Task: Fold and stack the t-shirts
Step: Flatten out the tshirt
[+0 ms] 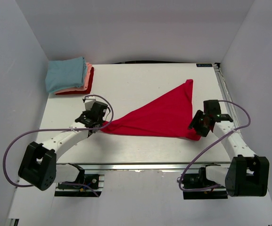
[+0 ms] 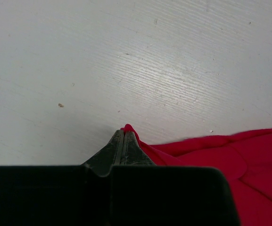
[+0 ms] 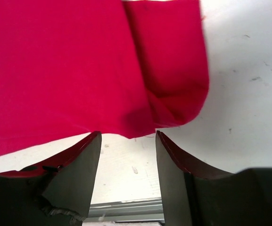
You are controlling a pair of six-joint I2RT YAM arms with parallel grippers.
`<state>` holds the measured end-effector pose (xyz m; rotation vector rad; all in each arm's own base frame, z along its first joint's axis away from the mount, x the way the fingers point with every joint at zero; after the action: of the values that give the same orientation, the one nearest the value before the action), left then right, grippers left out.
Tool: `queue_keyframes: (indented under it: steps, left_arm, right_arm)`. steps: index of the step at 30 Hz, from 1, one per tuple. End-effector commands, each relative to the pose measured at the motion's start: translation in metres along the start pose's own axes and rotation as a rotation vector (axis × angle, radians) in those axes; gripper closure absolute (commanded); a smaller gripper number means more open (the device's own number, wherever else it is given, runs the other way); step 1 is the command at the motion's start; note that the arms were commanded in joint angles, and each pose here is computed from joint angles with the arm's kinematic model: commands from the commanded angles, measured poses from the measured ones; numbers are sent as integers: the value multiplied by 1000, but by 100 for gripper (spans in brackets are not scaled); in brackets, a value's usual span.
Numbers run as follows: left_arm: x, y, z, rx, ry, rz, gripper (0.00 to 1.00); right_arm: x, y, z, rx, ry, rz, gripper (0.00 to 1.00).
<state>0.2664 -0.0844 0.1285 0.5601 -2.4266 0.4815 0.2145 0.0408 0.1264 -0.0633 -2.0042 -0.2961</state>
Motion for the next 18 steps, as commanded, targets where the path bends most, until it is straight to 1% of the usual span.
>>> queue_keyframes:
  steps: [1,7,8,14,18]
  left_arm:
    - [7,-1,-7,19,-22,29,100]
    - [8,-1,-6,26,-19,35,100]
    - [9,-1,-5,27,-18,38,100]
    - [7,-1,-5,29,-17,36,100]
    - [7,-2,-3,30,-12,40,100]
  right_arm:
    - [0,-5,2,-36,-24,59,43]
    - [-13,-13,12,-45,1,94,44]
    - [-16,-13,13,-50,2,94,46]
    - [-26,-15,21,-54,24,97,49]
    - [-30,-14,18,-46,12,89,54]
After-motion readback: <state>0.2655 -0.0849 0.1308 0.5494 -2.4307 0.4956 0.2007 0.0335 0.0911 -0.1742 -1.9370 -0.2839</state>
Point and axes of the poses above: each gripper's point midway between its finger pads, its own x axis back along the fingers, its own y axis along the line the jaws close on, z = x × y, the point moved 6 cm from there along x, back along the fingers, and after that the axes turned 15 degrees about x, right-handed, at the moved point
